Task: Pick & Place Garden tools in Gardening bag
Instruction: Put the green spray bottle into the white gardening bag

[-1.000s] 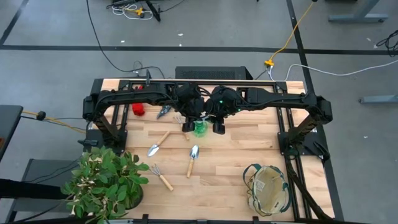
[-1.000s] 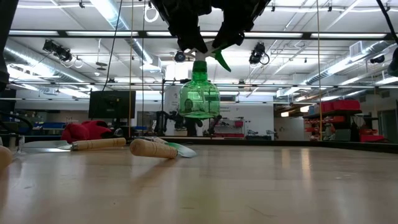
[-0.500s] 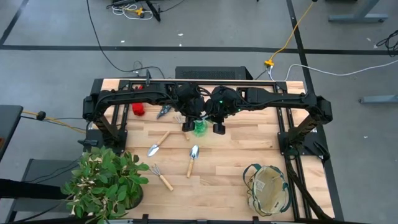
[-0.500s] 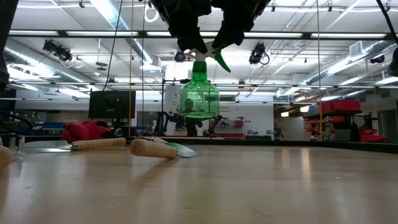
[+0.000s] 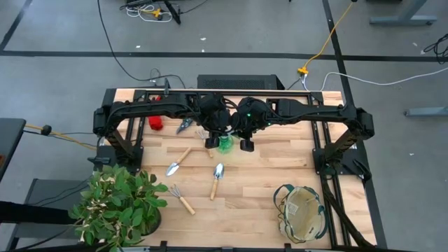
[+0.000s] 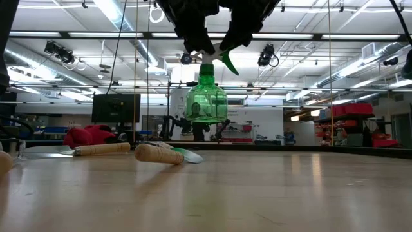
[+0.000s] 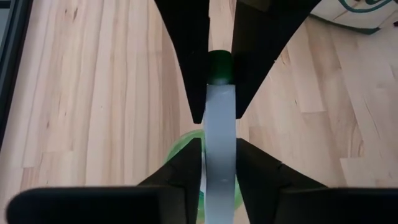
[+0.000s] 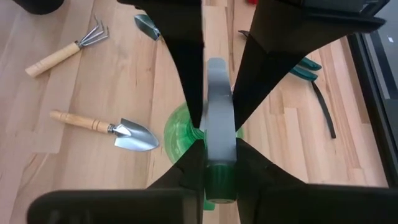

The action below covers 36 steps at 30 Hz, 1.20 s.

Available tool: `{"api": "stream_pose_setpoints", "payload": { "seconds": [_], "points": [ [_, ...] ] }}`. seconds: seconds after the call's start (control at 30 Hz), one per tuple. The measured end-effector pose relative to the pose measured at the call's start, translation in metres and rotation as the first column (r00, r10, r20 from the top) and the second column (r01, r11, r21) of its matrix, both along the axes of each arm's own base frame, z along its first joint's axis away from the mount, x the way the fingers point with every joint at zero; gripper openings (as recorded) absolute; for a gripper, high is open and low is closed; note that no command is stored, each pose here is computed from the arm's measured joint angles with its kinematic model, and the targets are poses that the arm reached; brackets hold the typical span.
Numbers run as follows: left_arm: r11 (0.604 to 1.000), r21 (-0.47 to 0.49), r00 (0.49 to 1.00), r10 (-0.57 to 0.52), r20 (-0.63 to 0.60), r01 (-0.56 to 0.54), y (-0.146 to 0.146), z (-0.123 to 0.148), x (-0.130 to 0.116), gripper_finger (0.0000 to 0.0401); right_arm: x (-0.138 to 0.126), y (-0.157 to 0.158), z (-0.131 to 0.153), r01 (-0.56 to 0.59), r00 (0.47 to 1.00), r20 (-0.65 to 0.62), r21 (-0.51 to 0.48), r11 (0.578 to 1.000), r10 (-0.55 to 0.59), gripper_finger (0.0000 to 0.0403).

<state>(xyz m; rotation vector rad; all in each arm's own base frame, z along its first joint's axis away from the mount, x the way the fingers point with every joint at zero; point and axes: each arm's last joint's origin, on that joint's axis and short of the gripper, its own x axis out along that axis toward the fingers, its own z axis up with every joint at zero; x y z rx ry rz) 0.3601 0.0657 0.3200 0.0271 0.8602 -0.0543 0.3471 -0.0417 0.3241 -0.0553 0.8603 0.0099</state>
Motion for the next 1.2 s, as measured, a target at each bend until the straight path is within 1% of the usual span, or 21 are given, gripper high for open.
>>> {"api": "stream_pose_setpoints", "payload": {
  "seconds": [0.1,0.27,0.37,0.47,0.6,0.9,1.03,1.2],
  "points": [
    [1.000,0.005,1.000,0.004,-0.001,-0.004,0.000,0.000,0.000,0.0131,0.000,0.000,0.000,0.000,1.000,0.000,0.000,1.000,0.000,0.0050],
    [1.000,-0.002,1.000,0.017,0.003,-0.017,0.000,0.002,-0.001,0.0182,-0.001,0.000,0.000,0.000,1.000,-0.001,0.000,1.000,0.000,0.0050],
    [1.000,-0.006,1.000,0.027,0.011,-0.027,-0.001,0.007,-0.005,0.0209,-0.003,0.000,0.002,0.001,1.000,0.000,0.001,1.000,-0.001,0.0050],
    [1.000,-0.004,0.999,0.027,0.028,-0.027,-0.002,0.015,-0.011,0.0226,-0.006,0.001,0.006,0.001,1.000,0.004,0.000,1.000,-0.001,0.0050],
    [0.999,-0.008,0.998,0.037,0.057,-0.037,-0.004,0.026,-0.020,0.0227,-0.012,0.001,0.010,0.002,1.000,-0.002,0.000,1.000,-0.002,0.0050],
    [0.999,-0.001,0.992,0.052,0.116,-0.052,-0.007,0.048,-0.038,0.0206,-0.027,0.003,0.017,-0.001,0.999,-0.048,0.002,1.000,0.001,0.0050],
    [0.998,0.016,0.987,0.062,0.148,-0.065,-0.008,0.058,-0.047,0.0201,-0.036,0.005,0.024,-0.012,0.999,-0.045,0.000,1.000,0.012,0.0050],
    [0.994,0.047,0.979,0.088,0.183,-0.098,-0.009,0.069,-0.057,0.0199,-0.053,0.007,0.041,-0.017,1.000,0.003,-0.011,1.000,0.017,0.0050]
  ]
}}
